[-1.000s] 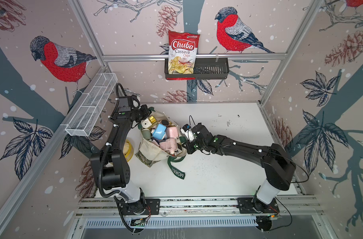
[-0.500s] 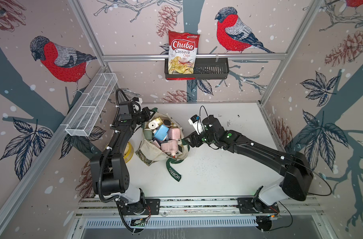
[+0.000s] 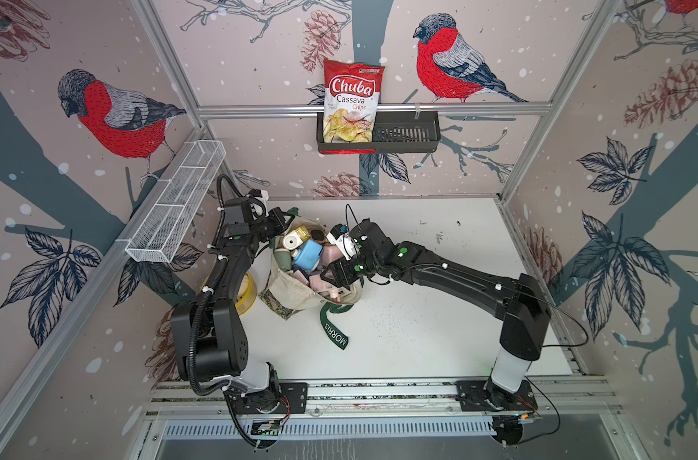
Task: Take out the pencil sharpeners from the tote bags
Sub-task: Pick up the pencil sharpener from the canvas bag.
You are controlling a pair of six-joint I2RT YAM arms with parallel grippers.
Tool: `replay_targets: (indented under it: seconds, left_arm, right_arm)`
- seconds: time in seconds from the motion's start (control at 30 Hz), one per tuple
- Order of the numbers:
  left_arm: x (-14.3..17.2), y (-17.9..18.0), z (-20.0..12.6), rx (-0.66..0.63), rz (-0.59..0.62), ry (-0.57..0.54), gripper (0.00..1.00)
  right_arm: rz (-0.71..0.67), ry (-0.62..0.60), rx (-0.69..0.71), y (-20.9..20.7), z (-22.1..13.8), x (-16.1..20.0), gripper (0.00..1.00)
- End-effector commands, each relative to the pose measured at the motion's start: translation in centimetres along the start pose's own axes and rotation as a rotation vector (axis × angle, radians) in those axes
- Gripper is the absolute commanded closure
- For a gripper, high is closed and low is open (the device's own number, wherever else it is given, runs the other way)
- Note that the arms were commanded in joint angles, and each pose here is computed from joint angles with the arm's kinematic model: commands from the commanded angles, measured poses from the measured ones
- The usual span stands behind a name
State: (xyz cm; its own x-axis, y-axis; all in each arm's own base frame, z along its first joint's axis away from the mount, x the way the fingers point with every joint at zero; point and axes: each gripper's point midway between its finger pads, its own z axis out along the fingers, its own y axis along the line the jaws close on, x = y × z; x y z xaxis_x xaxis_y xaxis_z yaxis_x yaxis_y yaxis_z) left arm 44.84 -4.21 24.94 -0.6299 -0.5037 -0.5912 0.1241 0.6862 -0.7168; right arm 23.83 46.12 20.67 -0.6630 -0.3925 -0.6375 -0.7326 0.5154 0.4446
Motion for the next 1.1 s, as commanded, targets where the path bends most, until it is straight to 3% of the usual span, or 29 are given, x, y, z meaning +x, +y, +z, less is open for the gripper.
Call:
replay_targets:
  seconds: [0.0,0.03,0.1,0.23,0.57,0.87,1.07]
  left_arm:
    - [-3.3,-3.0,-0.9,0.093,0.129,-0.113,1.00]
    - [-3.3,-3.0,-0.8,0.094,0.126,-0.109,1.00]
    - [-3.2,-2.9,-0.7,0.093,0.123,-0.107,1.00]
    - [-3.2,-2.9,-0.8,0.087,0.128,-0.110,1.00]
    - [-3.2,-2.9,-0.8,0.086,0.126,-0.107,1.00]
    - [-3.2,-2.8,-0.8,0.085,0.126,-0.108,1.00]
    - [-3.1,-2.7,-0.7,0.084,0.120,-0.102,1.00]
  right_arm:
    - [0.054,0.028,0.077,-1.7,0.5,0.8,0.26]
    - [0.057,0.032,0.093,-2.0,0.6,1.0,0.17]
    - [0.064,0.037,0.111,-2.4,0.6,1.4,0.16]
    - [0.088,0.060,0.063,-2.0,1.3,2.5,0.01]
    - [0.148,0.095,-0.111,-0.8,4.0,2.7,0.03]
    - [0.159,0.064,-0.234,1.1,4.1,1.0,0.10]
    - [0.083,0.034,-0.241,2.7,3.3,0.5,0.17]
